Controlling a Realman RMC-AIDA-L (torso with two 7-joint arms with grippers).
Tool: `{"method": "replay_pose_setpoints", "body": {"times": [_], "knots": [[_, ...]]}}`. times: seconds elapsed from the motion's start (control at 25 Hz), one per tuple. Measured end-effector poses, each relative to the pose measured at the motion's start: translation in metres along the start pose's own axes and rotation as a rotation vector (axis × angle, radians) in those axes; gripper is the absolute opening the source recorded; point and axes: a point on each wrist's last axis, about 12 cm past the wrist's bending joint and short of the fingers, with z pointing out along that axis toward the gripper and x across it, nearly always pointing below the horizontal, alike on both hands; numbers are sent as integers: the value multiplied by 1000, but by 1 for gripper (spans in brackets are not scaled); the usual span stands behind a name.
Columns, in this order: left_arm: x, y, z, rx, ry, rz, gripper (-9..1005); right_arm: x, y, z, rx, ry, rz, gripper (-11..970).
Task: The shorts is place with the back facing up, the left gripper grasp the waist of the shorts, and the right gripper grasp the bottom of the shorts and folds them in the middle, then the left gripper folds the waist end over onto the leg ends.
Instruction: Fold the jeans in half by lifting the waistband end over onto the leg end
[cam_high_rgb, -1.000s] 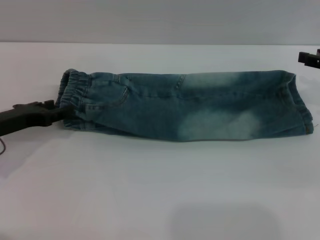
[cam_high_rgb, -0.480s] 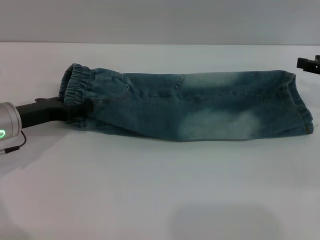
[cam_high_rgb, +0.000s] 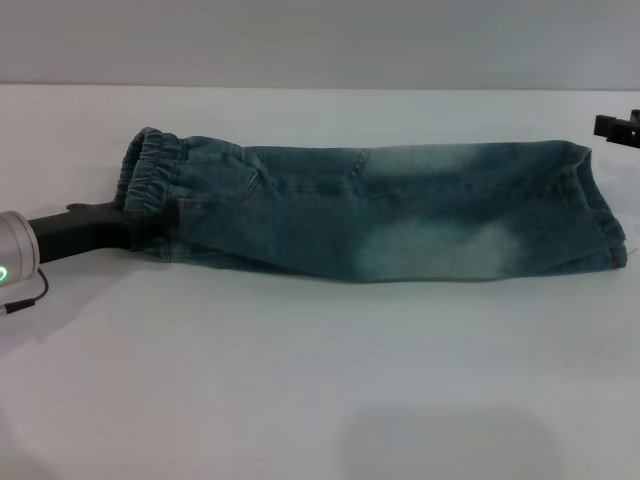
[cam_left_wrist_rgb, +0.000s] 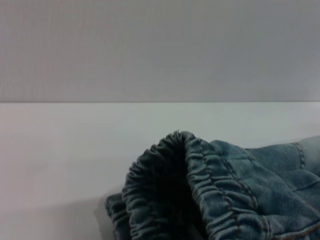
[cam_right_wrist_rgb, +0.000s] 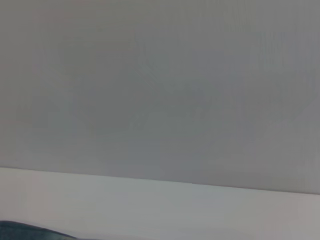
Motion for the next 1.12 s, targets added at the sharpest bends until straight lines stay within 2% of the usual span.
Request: {"method": "replay_pose_setpoints", "body": {"times": [0.04, 0.4, 0.64, 0.84, 1.0, 1.12], "knots": [[1, 1, -1, -4, -1, -2, 655, 0, 0, 0, 0, 0, 0, 562], [2, 3, -4, -10, -5, -2, 283, 3, 1, 1, -1, 2, 6, 560], [2, 1, -4, 8, -4, 1, 126, 6, 1, 1, -3, 5, 12, 558], [1, -1, -5, 25, -7, 0, 81, 10, 4, 4, -15, 7, 15, 557], [-4, -6, -7, 71, -33, -1, 73, 13, 14, 13, -61, -44, -6, 556], [-21, -15, -10, 164, -92, 13, 67, 19, 24, 24, -113, -84, -19, 555]]}}
